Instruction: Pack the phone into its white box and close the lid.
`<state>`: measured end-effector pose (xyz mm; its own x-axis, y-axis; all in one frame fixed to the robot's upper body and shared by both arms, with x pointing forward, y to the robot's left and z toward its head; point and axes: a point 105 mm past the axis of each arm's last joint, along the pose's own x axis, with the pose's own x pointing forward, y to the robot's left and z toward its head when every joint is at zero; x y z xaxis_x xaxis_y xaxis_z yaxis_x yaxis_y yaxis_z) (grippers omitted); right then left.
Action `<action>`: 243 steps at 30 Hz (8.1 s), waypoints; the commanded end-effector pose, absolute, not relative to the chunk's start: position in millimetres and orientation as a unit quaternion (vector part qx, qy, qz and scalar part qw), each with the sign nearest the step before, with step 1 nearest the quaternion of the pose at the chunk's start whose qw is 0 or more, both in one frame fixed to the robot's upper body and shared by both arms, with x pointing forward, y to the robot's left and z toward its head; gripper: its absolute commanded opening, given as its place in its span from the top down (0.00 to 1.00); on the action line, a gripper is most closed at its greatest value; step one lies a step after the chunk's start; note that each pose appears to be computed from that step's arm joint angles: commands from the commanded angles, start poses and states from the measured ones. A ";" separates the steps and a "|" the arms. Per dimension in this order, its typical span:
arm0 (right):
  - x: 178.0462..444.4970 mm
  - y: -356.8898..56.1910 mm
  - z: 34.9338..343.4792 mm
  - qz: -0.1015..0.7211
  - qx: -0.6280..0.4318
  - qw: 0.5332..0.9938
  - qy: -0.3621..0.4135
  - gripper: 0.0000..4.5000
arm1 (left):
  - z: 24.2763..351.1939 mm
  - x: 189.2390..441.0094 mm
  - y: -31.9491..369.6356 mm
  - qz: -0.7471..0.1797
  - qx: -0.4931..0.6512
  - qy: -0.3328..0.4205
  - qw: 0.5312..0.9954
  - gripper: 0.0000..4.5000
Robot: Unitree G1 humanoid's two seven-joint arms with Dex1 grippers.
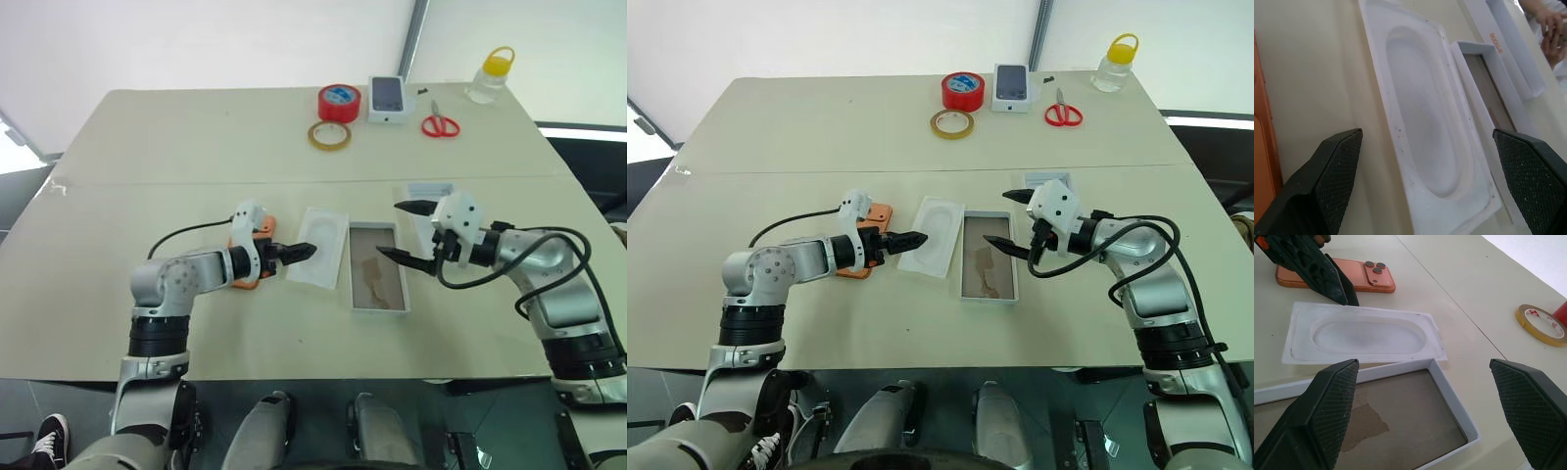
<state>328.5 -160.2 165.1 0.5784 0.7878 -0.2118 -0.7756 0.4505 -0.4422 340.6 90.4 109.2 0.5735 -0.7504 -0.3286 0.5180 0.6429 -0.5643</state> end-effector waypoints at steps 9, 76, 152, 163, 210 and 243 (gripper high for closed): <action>330.7 -157.6 182.2 0.449 -0.264 0.852 -0.048 0.00 | 101.3 345.2 85.5 -0.362 -0.256 0.295 0.846 0.28; 309.9 -82.2 101.9 0.563 -0.351 0.747 0.038 0.99 | 174.0 359.6 111.8 -0.314 -0.452 0.139 0.823 1.00; 381.4 -70.6 154.2 0.399 -0.308 0.864 -0.001 0.99 | 140.7 351.1 237.5 -0.178 -0.297 0.119 0.930 0.00; 352.3 10.4 157.4 0.495 -0.262 0.829 0.000 0.99 | 118.4 334.3 229.6 -0.256 -0.307 0.259 0.879 0.00; 364.1 40.3 101.4 0.467 -0.347 0.795 0.174 0.99 | 79.6 338.7 156.6 -0.367 -0.273 0.350 0.818 0.00; 360.7 36.3 97.1 0.471 -0.363 0.786 0.169 1.00 | 93.7 341.7 175.0 -0.323 -0.331 0.312 0.830 0.41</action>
<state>363.5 34.2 96.8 0.5019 0.6142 -0.6090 -0.8626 0.3039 -0.4045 343.9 171.0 92.7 0.5933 -0.7387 -0.3198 0.3371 0.5888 -0.7347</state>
